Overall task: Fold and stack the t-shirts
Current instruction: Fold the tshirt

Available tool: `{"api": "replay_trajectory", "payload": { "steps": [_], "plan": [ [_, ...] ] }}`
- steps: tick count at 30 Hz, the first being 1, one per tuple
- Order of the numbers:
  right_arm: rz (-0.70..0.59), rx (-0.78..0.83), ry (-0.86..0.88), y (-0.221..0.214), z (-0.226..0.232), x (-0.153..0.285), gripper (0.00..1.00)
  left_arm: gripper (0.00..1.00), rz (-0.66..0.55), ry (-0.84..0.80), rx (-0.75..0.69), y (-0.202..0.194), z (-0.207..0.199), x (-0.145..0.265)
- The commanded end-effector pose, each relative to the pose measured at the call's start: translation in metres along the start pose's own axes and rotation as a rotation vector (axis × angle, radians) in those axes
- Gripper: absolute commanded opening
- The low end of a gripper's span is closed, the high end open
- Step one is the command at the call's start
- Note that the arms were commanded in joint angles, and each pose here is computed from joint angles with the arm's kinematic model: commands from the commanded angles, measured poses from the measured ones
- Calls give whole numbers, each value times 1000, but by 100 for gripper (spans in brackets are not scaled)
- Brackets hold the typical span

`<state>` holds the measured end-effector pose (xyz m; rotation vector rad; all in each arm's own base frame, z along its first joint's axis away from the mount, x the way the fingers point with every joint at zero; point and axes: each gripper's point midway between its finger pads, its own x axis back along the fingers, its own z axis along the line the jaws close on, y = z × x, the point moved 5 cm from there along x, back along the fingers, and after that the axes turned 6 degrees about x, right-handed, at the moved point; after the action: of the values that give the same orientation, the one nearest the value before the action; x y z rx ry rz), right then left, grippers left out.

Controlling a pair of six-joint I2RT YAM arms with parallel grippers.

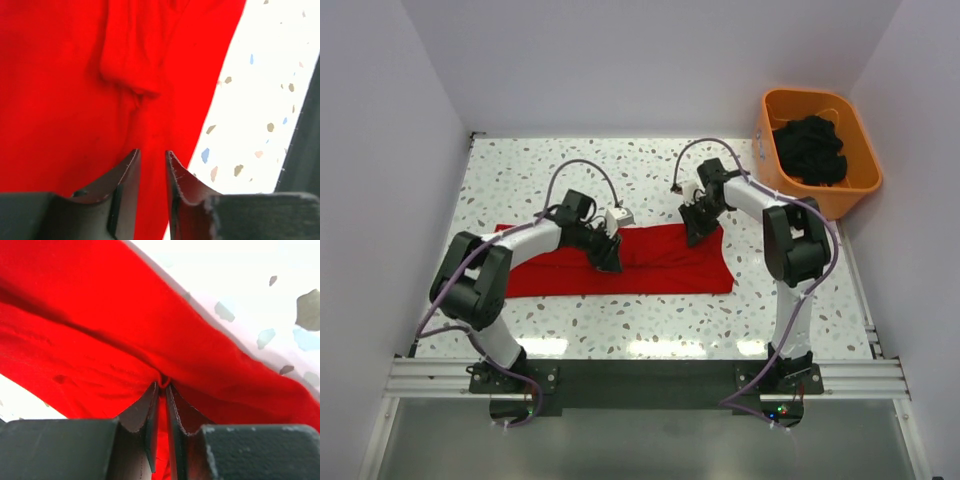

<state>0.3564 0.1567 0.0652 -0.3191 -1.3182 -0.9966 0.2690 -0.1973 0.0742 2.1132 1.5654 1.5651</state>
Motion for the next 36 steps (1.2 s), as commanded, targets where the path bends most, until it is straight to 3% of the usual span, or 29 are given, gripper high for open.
{"api": "replay_trajectory", "payload": {
  "steps": [1,3,7,10,14,15,18,20,23,27,36],
  "plan": [
    [-30,38,-98,18,-15,-1,16,32,-118,-4,-47,23,-8,48],
    [-38,48,-124,26,-19,1,20,35,-155,36,-52,33,-2,68],
    [-60,76,-151,41,-23,3,37,38,-180,164,-66,38,27,98],
    [-102,92,-166,62,-23,18,46,38,-153,294,-36,31,61,114],
    [-164,133,-199,87,-16,60,53,38,-99,347,58,25,102,133],
    [-181,148,-208,89,-11,75,57,37,-73,351,30,23,108,135],
    [-154,149,-207,77,-2,90,58,36,7,352,-36,17,118,137],
    [-105,130,-190,57,7,96,57,36,37,380,-69,14,125,138],
    [-8,97,-160,23,17,92,47,36,87,391,-120,13,133,137],
    [93,74,-143,-15,25,82,25,35,114,402,-182,15,136,137],
    [263,118,-215,-35,12,29,19,35,97,403,-184,15,130,138]
  ]
}}
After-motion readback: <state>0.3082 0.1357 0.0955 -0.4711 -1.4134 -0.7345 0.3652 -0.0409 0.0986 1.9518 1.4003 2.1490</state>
